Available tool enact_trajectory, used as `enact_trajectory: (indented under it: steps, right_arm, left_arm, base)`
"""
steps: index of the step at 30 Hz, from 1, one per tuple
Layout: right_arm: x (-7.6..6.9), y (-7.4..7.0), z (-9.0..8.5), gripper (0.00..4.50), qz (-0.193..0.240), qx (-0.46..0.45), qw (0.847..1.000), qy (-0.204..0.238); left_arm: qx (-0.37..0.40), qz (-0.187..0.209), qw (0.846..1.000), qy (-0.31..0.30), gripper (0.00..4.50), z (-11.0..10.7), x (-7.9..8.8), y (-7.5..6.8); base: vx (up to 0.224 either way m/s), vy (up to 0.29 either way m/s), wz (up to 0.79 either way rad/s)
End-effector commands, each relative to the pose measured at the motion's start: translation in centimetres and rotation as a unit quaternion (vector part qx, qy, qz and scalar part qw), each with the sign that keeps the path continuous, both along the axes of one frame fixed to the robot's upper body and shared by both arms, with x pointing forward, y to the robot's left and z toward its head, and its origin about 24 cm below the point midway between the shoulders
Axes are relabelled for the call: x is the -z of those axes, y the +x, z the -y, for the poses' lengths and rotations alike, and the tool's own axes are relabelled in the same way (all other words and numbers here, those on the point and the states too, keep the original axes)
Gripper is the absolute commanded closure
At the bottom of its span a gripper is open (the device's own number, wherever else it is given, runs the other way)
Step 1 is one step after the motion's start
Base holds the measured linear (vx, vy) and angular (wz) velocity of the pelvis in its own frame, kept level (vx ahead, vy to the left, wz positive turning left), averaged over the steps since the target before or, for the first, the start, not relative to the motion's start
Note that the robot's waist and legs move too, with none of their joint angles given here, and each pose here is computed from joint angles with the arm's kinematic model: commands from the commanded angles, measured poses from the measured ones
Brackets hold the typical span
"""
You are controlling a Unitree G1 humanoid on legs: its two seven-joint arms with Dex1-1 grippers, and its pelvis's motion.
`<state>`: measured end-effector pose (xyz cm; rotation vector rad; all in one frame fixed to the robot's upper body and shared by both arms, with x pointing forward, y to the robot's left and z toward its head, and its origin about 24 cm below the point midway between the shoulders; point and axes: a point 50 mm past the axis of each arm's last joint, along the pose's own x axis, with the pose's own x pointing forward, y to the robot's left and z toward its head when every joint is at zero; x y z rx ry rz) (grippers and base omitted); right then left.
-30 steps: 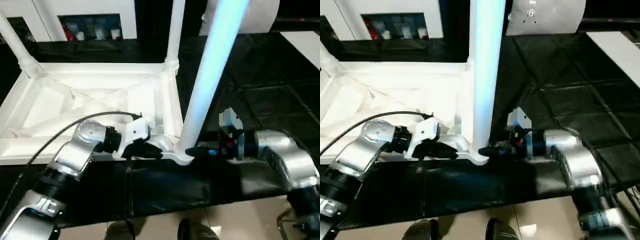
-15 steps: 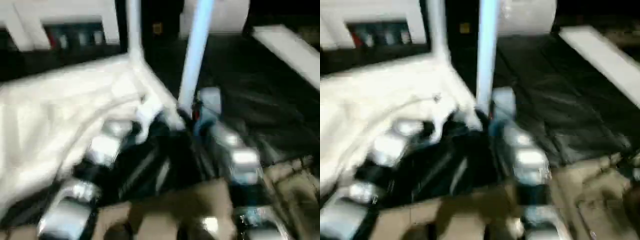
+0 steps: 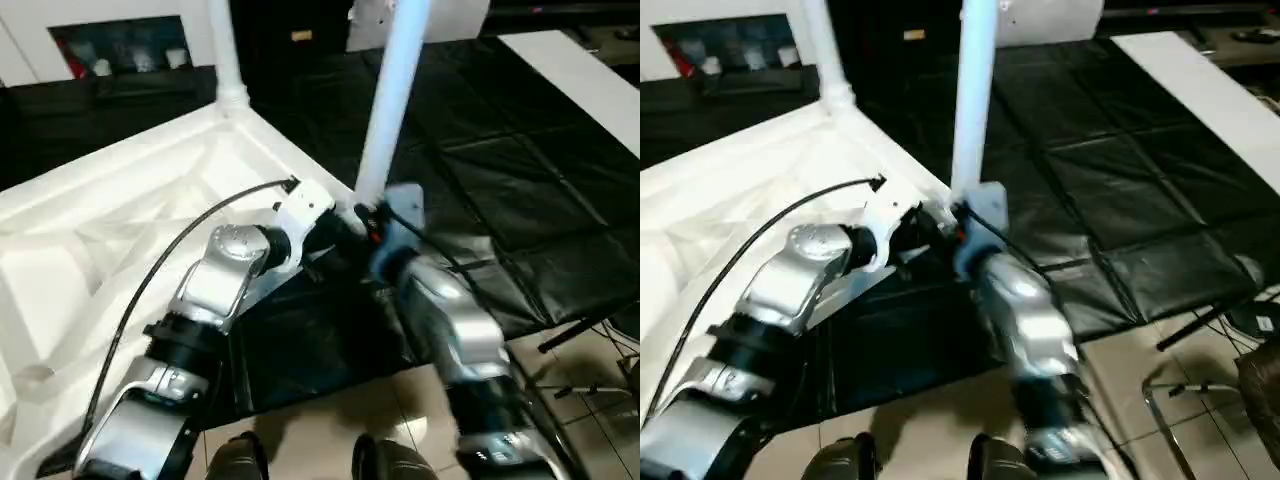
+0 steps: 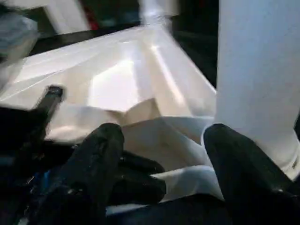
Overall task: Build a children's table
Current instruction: Rotate leg to tighten
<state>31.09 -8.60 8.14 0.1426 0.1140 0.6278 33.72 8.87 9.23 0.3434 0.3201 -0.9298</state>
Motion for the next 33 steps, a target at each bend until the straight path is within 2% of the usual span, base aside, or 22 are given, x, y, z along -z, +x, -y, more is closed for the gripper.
enact_trajectory:
  steps: [1,2,4,7,8,12,16,17,20,24,30,31,33]
  right_arm:
    - [-0.9,-0.7,1.2,1.02,0.032,-0.029,0.999,0.003]
    - [-0.9,-0.9,1.5,0.94,0.034,-0.035,0.999,0.000]
    - [-0.9,-2.7,3.3,0.73,0.039,-0.098,0.994,-0.019]
    - [-0.5,-3.6,5.1,0.61,0.042,-0.120,0.990,-0.055]
    - [-0.4,-4.0,5.6,0.54,0.032,-0.127,0.990,-0.055]
    - [-0.2,-5.1,7.0,0.19,0.020,-0.149,0.986,-0.072]
    - [-0.1,-5.8,7.3,0.04,0.012,-0.159,0.985,-0.067]
    - [0.0,-6.1,7.2,0.00,0.009,-0.162,0.984,-0.071]
    - [0.5,-6.3,7.2,0.00,-0.010,-0.172,0.982,-0.075]
    - [0.3,-6.2,7.0,0.00,0.000,-0.177,0.982,-0.071]
    - [0.1,-6.2,7.0,0.00,0.003,-0.177,0.981,-0.073]
    - [0.1,-6.2,7.0,0.00,0.003,-0.177,0.981,-0.073]
    - [0.1,-6.2,7.0,0.00,0.003,-0.179,0.981,-0.077]
  left_arm:
    - [0.064,-0.021,0.998,0.021,4.50,-0.3,1.2,-1.2]
    - [0.069,-0.021,0.997,0.024,4.50,-0.5,1.3,-1.3]
    - [0.121,-0.010,0.991,0.051,4.50,-1.9,1.5,-2.0]
    - [0.144,-0.004,0.987,0.077,4.50,-3.3,1.7,-2.3]
    - [0.150,-0.004,0.985,0.083,4.50,-3.8,1.8,-2.3]
    - [0.119,-0.018,0.991,0.061,4.50,-4.7,1.6,-2.2]
    - [0.102,-0.032,0.994,0.018,4.50,-4.8,1.5,-2.1]
    - [0.102,-0.037,0.994,0.006,4.07,-4.9,1.6,-2.1]
    - [0.108,-0.043,0.993,0.010,3.94,-5.0,1.9,-2.1]
    - [0.099,-0.044,0.994,0.033,3.64,-5.4,2.4,-1.8]
    - [0.104,-0.052,0.993,0.035,3.64,-5.8,2.4,-1.7]
    - [0.104,-0.052,0.993,0.035,3.90,-5.8,2.4,-1.7]
    - [0.100,-0.058,0.992,0.043,3.99,-6.0,2.5,-1.6]
  base:
    - [0.000,0.000,0.00]
    - [0.000,0.000,0.00]
    - [0.000,0.000,0.00]
    - [0.000,0.000,0.00]
    - [0.000,0.000,0.00]
    - [0.000,0.000,0.00]
    - [0.000,0.000,0.00]
    - [0.000,0.000,0.00]
    - [0.000,0.000,0.00]
    - [0.000,0.000,0.00]
    - [0.000,0.000,0.00]
    - [0.000,0.000,0.00]
    - [0.000,0.000,0.00]
